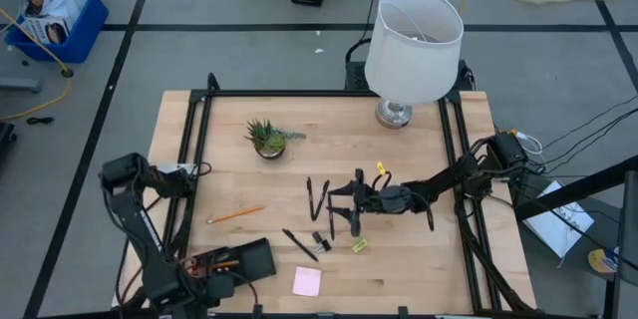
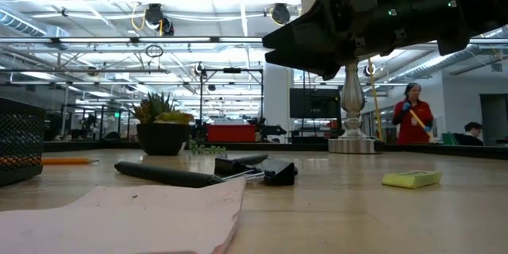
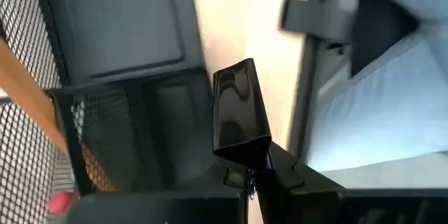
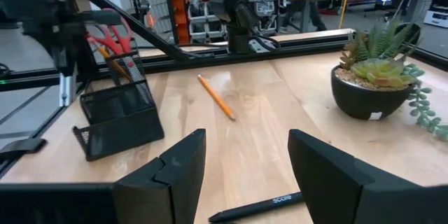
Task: Pick and place office supplies into organizer
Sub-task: Put the top binder clip into the bottom left section of the desk organizer
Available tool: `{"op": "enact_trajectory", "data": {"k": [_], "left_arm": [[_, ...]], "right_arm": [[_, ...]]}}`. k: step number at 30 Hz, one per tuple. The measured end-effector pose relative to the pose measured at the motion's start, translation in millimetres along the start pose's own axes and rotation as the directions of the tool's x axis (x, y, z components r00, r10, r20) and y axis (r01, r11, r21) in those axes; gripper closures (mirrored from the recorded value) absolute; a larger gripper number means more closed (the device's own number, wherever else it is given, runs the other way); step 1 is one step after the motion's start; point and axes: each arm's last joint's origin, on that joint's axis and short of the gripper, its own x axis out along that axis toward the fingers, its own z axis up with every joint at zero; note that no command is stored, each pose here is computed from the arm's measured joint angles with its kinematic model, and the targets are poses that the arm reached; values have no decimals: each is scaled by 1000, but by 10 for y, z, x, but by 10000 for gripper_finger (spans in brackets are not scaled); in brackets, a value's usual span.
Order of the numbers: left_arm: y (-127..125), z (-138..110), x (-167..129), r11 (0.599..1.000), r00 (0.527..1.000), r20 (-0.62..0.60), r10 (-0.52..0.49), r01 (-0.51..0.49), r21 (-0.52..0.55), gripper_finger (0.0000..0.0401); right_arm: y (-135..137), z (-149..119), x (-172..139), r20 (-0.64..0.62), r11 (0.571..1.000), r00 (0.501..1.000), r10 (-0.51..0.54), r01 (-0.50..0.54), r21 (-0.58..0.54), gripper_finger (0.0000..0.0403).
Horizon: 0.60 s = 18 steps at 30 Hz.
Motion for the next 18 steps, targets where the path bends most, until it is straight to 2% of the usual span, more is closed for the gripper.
{"op": "enact_trajectory", "data": {"k": [4,18], "left_arm": [[74,40,40,997,997,-27,68,-69,-27,391],[144,-37,115,993,992,-74,103,-107,-43,391]], "right_arm": [[3,0,-1,0,1000,1000,2,-2,0,206],[2,-7,-1,-7,1000,1000,0,0,-3,206]]}}
